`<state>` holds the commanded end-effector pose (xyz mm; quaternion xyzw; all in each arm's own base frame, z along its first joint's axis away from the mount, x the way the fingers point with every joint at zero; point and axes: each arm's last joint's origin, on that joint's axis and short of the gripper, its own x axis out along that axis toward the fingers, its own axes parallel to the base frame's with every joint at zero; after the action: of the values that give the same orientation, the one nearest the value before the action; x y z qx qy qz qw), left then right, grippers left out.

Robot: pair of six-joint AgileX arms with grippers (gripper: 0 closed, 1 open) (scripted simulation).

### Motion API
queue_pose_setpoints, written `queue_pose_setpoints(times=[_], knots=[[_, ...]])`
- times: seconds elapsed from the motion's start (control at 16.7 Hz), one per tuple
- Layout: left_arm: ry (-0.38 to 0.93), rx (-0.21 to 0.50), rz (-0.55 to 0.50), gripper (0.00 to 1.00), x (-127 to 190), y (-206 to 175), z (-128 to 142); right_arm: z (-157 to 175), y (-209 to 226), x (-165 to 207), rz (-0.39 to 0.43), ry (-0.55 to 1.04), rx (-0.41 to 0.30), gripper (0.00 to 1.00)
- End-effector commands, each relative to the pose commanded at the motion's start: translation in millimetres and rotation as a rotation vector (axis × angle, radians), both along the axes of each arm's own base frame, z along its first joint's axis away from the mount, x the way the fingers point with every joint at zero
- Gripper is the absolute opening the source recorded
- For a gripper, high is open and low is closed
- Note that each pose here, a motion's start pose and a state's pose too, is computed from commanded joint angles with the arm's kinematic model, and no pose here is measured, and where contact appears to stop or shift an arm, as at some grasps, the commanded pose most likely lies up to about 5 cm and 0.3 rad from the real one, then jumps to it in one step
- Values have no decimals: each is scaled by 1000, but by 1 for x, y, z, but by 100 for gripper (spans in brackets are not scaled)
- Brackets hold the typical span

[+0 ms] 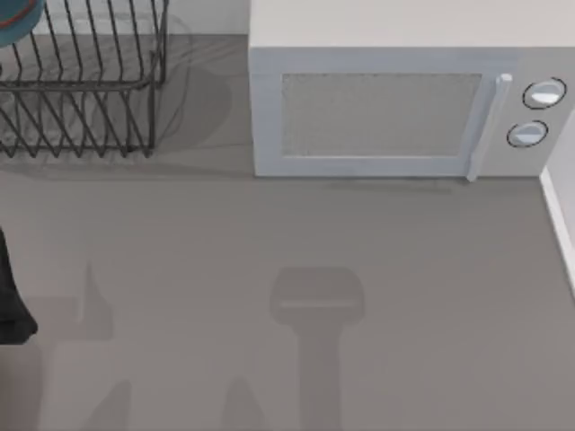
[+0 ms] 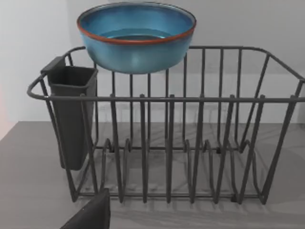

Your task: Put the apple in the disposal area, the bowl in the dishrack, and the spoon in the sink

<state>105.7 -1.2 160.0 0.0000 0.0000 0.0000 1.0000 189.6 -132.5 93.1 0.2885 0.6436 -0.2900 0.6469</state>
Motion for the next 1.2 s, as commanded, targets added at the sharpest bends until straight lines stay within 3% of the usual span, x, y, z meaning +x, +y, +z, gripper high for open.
queue_pose_setpoints(times=[0.72, 1.2], knots=[[0, 0, 0, 100, 0, 0, 0, 0, 0, 0, 0, 0, 0, 2], [0, 0, 0, 100, 0, 0, 0, 0, 0, 0, 0, 0, 0, 0]])
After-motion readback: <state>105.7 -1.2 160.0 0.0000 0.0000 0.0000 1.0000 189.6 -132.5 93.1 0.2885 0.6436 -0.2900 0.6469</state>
